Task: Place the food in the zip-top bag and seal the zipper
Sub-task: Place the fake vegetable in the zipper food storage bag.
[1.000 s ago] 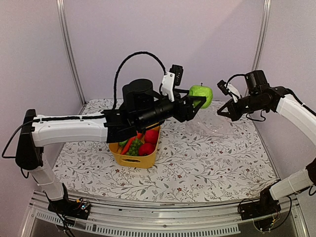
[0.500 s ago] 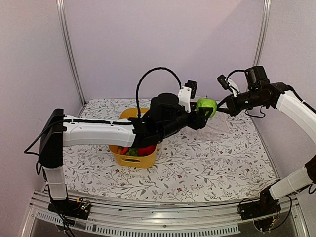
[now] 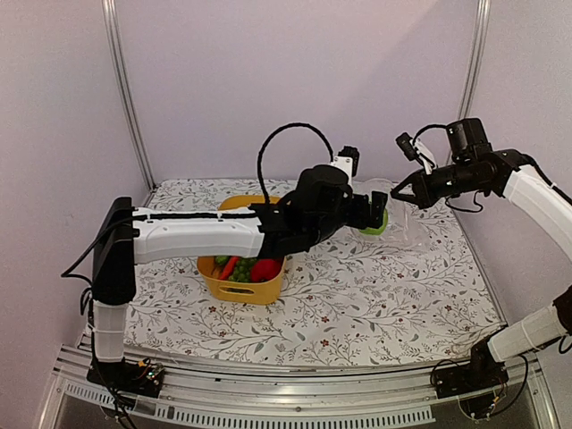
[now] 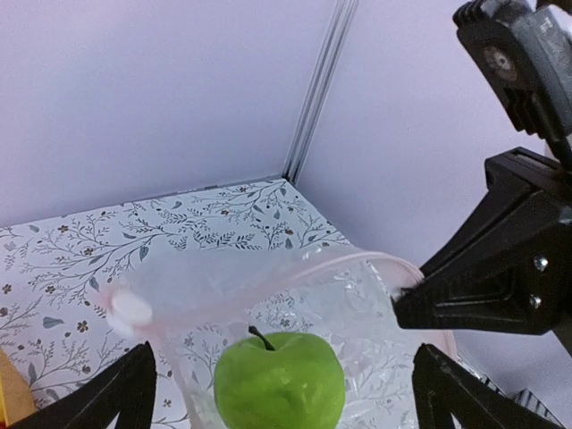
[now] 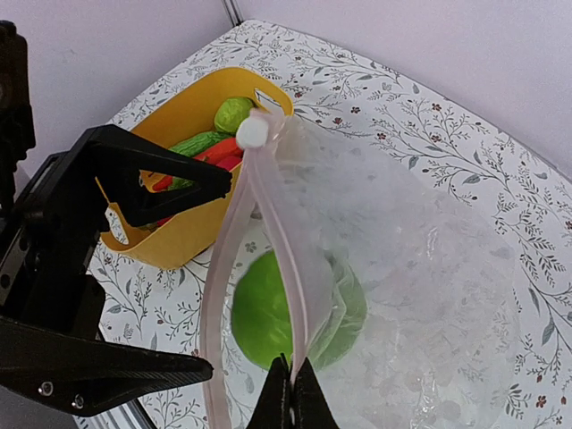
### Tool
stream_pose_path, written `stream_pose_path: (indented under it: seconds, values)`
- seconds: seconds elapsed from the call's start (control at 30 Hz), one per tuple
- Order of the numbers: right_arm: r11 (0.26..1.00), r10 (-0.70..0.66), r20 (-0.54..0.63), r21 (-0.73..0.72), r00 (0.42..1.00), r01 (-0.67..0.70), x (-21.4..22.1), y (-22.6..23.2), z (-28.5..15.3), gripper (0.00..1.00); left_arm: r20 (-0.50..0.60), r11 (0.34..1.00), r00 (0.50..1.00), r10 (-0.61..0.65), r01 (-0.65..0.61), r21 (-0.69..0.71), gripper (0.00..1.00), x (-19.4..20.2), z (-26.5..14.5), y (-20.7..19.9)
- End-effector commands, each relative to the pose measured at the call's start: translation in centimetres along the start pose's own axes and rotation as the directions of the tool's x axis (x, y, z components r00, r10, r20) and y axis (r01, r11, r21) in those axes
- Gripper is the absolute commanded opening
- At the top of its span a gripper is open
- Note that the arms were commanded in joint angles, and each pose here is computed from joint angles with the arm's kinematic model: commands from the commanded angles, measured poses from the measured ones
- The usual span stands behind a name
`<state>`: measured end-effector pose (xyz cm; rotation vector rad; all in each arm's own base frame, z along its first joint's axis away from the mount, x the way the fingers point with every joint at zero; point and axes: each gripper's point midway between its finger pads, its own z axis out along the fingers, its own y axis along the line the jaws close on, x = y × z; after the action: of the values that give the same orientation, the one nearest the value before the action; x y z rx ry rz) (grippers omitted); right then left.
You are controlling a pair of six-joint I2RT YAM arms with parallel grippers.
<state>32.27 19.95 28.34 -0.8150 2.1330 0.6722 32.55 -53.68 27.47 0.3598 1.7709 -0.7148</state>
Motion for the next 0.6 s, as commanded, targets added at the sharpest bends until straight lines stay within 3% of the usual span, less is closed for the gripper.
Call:
stream_pose_path:
  seconds: [0.0, 0.27, 0.4, 0.57]
  values:
    - [1.0, 0.018, 0.023, 0.009, 1.0, -0.018, -0.6, -0.3, -0.8, 0.0, 0.018, 0.999, 1.0, 0.023, -0.024, 0.032, 1.0, -1.3, -0.1, -0.8]
    - [0.996, 0.034, 0.019, 0.087, 0.999, -0.035, -0.2, -3.4, 0.2, 0.0, 0.233, 0.952, 0.957, 0.173, -0.224, 0.211, 1.0, -6.2, -5.6, -5.3]
    - [0.986, 0.021, 0.031, 0.166, 0.999, -0.026, -0.1, -5.5, 0.3, 0.0, 0.279, 0.963, 0.947, 0.158, -0.211, 0.169, 1.0, -8.0, -8.5, -3.7]
    - [0.927, 0.042, 0.095, 0.368, 0.995, -0.075, -2.5, -11.9, -2.9, 0.0, 0.244, 0.971, 0.949, 0.2, -0.225, 0.076, 1.0, -7.3, -10.9, -0.3]
